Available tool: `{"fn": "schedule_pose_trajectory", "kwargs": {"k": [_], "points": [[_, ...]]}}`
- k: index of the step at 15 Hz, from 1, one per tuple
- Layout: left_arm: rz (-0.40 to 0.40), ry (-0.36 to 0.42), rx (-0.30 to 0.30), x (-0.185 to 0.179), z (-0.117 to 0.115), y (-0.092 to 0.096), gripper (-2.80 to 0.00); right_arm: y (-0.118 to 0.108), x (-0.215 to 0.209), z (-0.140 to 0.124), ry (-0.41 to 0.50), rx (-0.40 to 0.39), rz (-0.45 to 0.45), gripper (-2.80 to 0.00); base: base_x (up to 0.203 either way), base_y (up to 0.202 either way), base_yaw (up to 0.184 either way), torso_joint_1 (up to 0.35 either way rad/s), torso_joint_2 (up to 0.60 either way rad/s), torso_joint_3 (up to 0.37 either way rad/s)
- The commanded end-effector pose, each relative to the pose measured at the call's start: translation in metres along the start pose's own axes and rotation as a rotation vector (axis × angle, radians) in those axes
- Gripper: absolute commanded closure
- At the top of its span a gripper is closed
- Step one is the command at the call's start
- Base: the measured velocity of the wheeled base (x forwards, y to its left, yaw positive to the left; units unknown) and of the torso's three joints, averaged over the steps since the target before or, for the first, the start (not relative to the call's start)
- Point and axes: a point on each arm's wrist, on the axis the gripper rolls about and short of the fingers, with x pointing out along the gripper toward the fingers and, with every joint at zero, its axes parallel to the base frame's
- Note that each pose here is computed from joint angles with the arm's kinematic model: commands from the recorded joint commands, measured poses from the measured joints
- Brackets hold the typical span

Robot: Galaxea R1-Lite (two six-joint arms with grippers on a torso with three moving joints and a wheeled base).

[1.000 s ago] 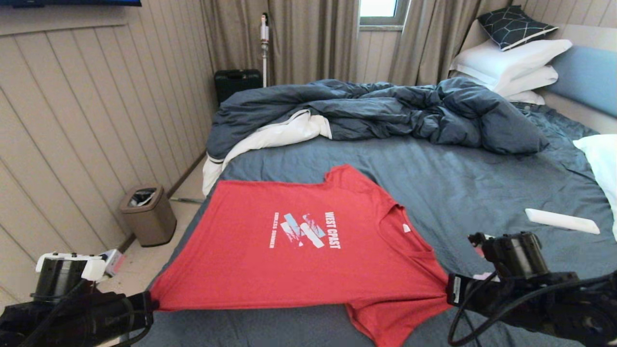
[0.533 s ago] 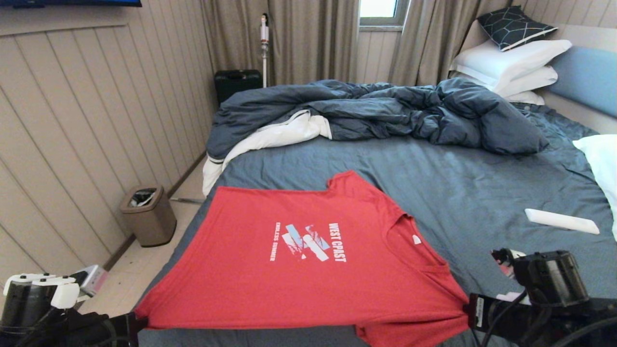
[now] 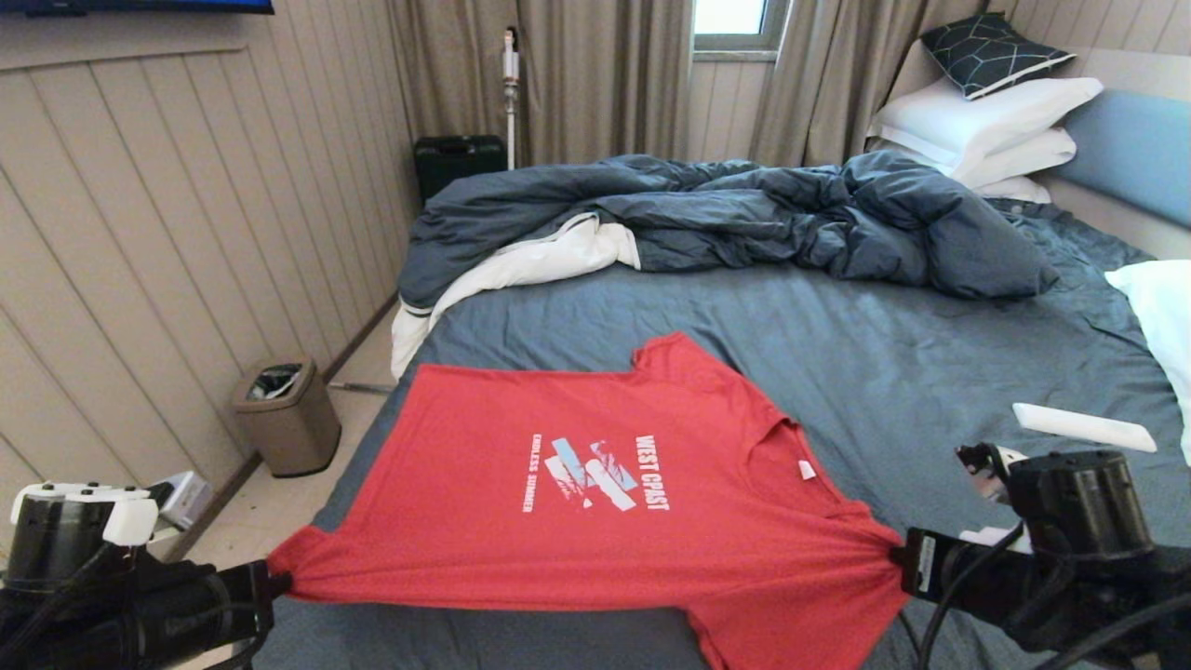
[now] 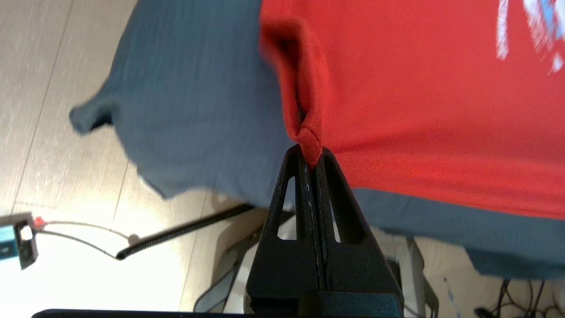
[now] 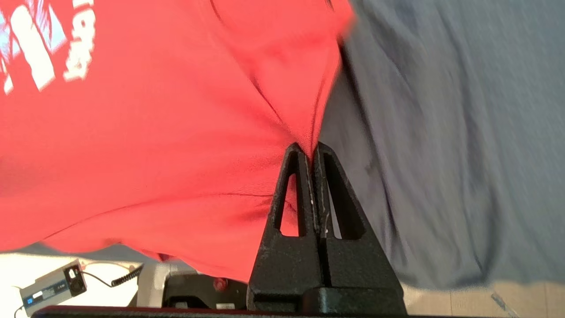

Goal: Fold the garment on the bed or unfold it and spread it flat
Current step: Fold the red T-shirt

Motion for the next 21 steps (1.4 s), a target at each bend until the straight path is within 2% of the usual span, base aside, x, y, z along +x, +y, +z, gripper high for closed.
{"fn": "schedule_pose_trajectory", "kwargs": {"k": [1,7,13,21], "points": [[0.004,0.011,-0.004,0.014,0.01,-0.002,0.0,0.004,0.018,0.005,0.022,0.0,-0.011,0.0,0.0,0.0,0.0,0.0,0.0,0.0],[0.016,0.034,-0.009,0.058,0.041,-0.009,0.0,0.017,0.07,0.028,0.033,0.0,-0.024,0.0,0.0,0.0,0.0,0.0,0.0,0.0],[0.038,0.09,-0.009,0.076,0.036,-0.005,0.0,0.016,0.093,0.028,0.061,-0.004,-0.047,0.0,0.0,0.0,0.0,0.0,0.0,0.0],[0.031,0.065,-0.014,0.101,0.045,-0.005,0.0,0.014,0.108,0.034,0.056,0.007,-0.057,0.0,0.0,0.0,0.0,0.0,0.0,0.0]]}}
